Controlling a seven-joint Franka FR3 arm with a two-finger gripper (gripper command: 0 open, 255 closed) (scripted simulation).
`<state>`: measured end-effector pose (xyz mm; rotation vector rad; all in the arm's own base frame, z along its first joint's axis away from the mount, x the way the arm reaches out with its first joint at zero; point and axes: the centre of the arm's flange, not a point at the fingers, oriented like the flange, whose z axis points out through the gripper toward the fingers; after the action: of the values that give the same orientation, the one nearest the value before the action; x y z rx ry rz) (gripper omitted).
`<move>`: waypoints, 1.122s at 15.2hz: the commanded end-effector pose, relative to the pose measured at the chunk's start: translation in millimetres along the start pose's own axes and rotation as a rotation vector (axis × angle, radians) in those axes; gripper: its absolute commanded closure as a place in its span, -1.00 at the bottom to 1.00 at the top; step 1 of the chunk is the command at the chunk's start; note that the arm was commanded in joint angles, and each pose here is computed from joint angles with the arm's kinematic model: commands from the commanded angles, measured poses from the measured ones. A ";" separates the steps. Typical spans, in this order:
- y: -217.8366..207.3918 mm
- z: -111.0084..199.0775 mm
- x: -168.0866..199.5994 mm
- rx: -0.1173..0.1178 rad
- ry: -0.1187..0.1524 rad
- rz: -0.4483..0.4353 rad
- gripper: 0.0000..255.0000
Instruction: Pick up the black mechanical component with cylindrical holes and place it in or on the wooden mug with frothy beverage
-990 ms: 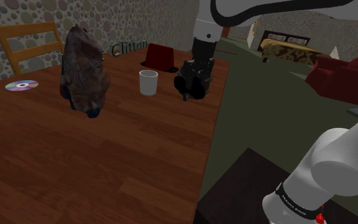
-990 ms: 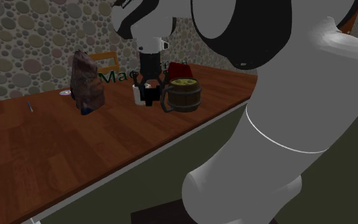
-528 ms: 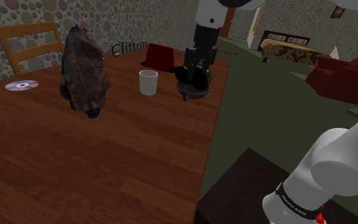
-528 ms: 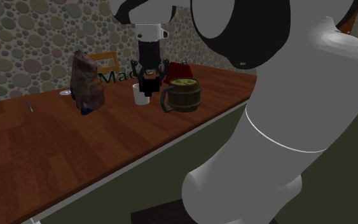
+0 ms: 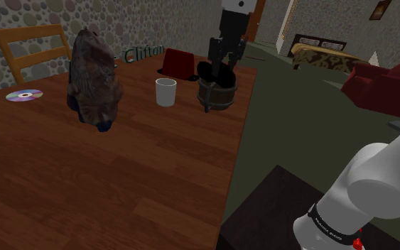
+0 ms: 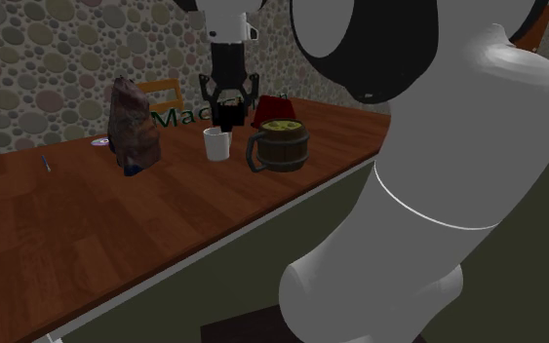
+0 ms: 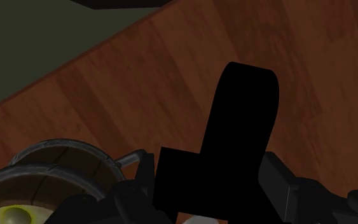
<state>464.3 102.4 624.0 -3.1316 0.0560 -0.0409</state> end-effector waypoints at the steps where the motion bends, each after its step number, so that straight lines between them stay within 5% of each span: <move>1: -1.6 -11.2 -0.4 0.000 0.000 0.000 1.00; 4: -1.7 -25.3 0.0 0.000 0.000 0.000 1.00; 17: 132.4 -32.2 106.8 0.000 0.000 0.000 1.00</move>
<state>558.6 -23.4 656.5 -3.1311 0.0575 -0.0401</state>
